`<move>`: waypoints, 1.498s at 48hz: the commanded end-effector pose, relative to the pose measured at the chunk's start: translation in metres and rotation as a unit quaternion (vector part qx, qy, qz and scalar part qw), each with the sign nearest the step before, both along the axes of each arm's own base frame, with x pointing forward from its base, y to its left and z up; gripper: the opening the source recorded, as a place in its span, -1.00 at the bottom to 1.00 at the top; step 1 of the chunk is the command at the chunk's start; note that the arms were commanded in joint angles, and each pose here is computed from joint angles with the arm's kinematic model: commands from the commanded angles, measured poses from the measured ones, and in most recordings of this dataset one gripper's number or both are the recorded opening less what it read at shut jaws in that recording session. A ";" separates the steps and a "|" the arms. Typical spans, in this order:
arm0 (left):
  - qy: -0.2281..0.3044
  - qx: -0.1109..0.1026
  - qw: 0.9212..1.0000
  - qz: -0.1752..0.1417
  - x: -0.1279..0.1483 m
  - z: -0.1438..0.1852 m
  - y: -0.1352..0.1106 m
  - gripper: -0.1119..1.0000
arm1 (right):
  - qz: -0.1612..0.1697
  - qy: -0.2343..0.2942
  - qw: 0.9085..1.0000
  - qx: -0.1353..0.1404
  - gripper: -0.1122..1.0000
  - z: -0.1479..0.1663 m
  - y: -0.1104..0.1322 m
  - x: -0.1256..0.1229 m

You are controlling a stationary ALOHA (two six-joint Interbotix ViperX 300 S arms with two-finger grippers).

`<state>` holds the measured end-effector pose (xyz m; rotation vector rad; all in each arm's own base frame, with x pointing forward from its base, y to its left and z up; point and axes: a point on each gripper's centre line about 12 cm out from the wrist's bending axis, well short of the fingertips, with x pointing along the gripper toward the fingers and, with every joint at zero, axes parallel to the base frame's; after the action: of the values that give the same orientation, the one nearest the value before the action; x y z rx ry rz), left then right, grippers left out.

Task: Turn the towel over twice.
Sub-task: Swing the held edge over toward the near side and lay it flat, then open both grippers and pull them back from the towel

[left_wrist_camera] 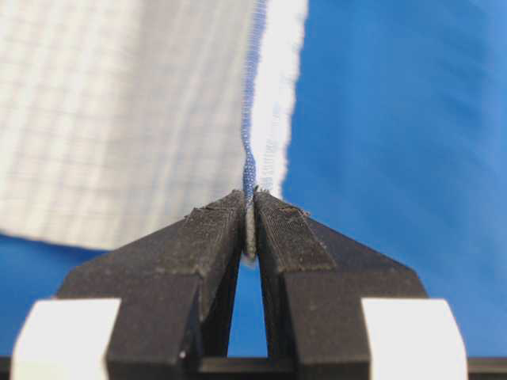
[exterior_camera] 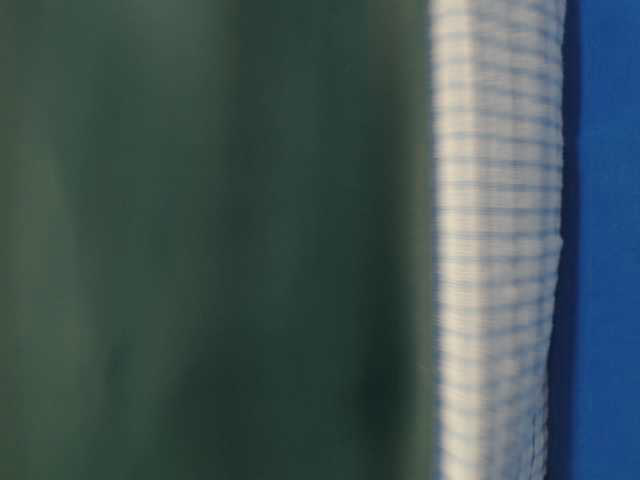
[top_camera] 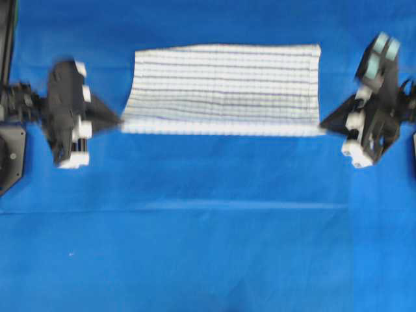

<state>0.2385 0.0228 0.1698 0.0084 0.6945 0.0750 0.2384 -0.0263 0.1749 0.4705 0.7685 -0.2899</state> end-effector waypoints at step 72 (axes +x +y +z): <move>0.042 -0.088 0.991 -0.094 0.017 -0.011 -0.090 0.65 | 0.118 0.018 0.992 0.026 0.43 -0.006 0.085 0.039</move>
<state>0.2491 -0.0683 0.1373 -0.0898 0.8378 -0.1657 0.2711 0.0640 0.1463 0.4317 0.9388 -0.0733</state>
